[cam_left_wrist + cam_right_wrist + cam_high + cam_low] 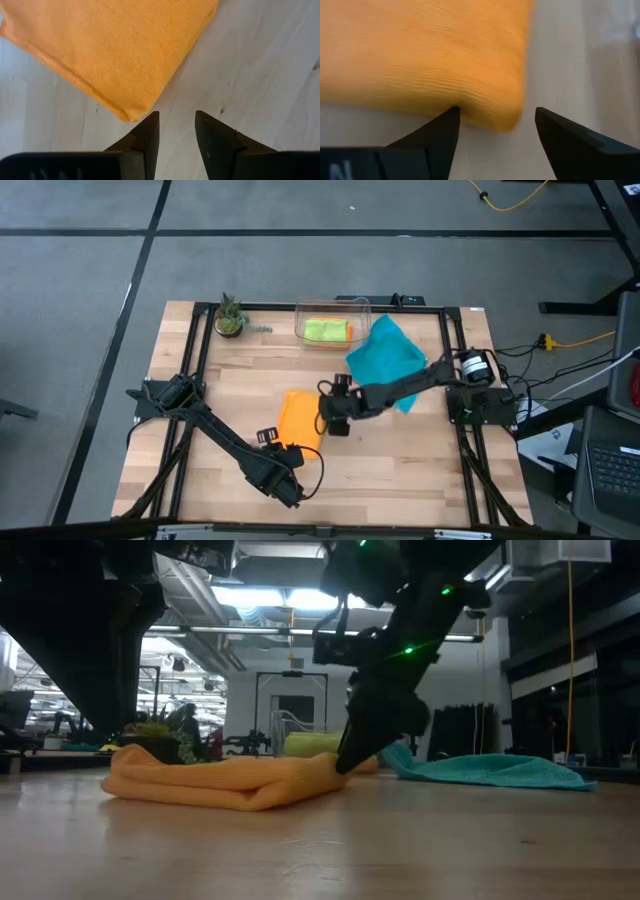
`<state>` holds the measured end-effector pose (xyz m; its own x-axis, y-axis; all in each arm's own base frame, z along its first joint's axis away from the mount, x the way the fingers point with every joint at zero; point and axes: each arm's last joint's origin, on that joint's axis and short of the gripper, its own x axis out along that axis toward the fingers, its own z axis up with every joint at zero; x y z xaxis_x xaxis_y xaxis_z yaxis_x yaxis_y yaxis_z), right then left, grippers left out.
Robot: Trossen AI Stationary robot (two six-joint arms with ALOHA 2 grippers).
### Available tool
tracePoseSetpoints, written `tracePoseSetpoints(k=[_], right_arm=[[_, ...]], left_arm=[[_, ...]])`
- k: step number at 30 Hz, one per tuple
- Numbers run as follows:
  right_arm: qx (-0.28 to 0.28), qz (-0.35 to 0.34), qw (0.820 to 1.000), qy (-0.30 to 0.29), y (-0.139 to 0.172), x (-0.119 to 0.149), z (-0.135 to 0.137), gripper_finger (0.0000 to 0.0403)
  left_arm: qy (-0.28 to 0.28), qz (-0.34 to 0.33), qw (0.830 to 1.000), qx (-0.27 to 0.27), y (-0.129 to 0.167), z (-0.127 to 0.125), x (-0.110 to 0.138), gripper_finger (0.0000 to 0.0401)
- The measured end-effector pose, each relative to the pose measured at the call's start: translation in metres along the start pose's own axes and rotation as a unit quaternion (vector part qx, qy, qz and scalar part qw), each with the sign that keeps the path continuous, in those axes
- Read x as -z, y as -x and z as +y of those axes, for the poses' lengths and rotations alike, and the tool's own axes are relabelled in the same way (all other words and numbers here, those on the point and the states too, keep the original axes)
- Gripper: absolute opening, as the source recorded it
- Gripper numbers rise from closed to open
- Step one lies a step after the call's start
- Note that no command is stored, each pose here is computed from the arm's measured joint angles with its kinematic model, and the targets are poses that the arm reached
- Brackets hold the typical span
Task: Fold microfiber towels
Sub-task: Fold the orange microfiber cloth
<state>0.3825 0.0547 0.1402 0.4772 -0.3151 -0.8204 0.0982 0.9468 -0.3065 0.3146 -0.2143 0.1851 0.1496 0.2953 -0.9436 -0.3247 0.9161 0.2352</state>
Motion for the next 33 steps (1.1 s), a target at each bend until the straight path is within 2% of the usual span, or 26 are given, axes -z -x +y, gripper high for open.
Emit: tracePoseSetpoints(k=[5, 12, 16, 19, 25, 33], right_arm=[[0.003, 0.023, 1.0, -0.021, 0.009, -0.01, -0.014, 0.0261], [0.004, 0.02, 0.999, -0.025, 0.062, -0.019, -0.01, 0.0261], [-0.036, 0.078, 0.995, -0.05, 0.101, -0.004, -0.006, 0.0261], [-0.04, 0.109, 0.991, -0.061, 0.128, 0.009, -0.002, 0.0261], [-0.037, 0.135, 0.989, -0.052, 0.164, 0.028, 0.011, 0.0261], [-0.042, 0.143, 0.989, -0.025, 0.187, 0.046, 0.037, 0.0261]], left_arm=[[0.0, 0.0, 1.0, 0.0, 0.0, 0.0, 0.0, 0.0118], [-0.003, -0.002, 1.0, -0.002, 0.0, 0.0, 0.0, 0.0118], [-0.006, 0.003, 1.0, -0.009, 0.0, 0.002, 0.001, 0.0118], [-0.012, 0.016, 1.0, -0.024, 0.0, 0.005, 0.003, 0.0118], [-0.005, 0.101, 0.991, -0.085, -0.004, 0.031, 0.001, 0.0118], [-0.015, 0.163, 0.985, -0.054, -0.043, 0.057, -0.015, 0.0118]])
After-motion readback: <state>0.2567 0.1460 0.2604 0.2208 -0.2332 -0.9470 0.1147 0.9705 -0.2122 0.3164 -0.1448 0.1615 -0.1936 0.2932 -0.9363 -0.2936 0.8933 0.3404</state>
